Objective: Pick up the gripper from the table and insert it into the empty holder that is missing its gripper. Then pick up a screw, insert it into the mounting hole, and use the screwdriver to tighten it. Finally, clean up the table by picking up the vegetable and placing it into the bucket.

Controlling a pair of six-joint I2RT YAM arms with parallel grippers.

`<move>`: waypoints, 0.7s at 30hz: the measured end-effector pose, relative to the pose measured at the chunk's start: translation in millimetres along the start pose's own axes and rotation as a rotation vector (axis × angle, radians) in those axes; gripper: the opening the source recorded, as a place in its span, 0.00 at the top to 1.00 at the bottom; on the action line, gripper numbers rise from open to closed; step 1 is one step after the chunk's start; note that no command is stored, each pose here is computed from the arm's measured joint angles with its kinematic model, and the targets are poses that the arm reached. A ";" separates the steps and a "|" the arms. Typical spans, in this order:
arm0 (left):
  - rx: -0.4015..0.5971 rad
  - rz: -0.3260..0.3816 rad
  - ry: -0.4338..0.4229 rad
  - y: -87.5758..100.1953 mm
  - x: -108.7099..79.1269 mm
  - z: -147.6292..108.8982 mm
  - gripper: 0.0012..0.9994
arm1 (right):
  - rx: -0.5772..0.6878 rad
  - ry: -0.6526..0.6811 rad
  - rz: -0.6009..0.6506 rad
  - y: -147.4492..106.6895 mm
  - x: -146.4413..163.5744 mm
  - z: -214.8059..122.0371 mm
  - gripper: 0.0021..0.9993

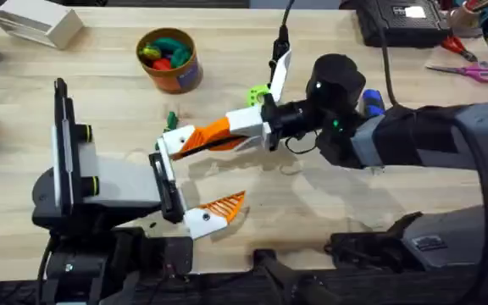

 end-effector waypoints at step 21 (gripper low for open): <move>-0.003 0.004 0.023 0.6 3.3 -0.3 0.01 | -0.017 -0.007 0.000 2.3 -1.0 6.9 0.99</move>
Point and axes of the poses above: each hand's point on the last joint's axis, 136 mm out from that joint toward the fingers, its own z axis out along the fingers, its own x axis along the line the jaws close on, y = z × x, the point moved 3 cm from there along -z, back along the fingers, and after that the axes turned 9 degrees about -z, right-handed, at the moved point
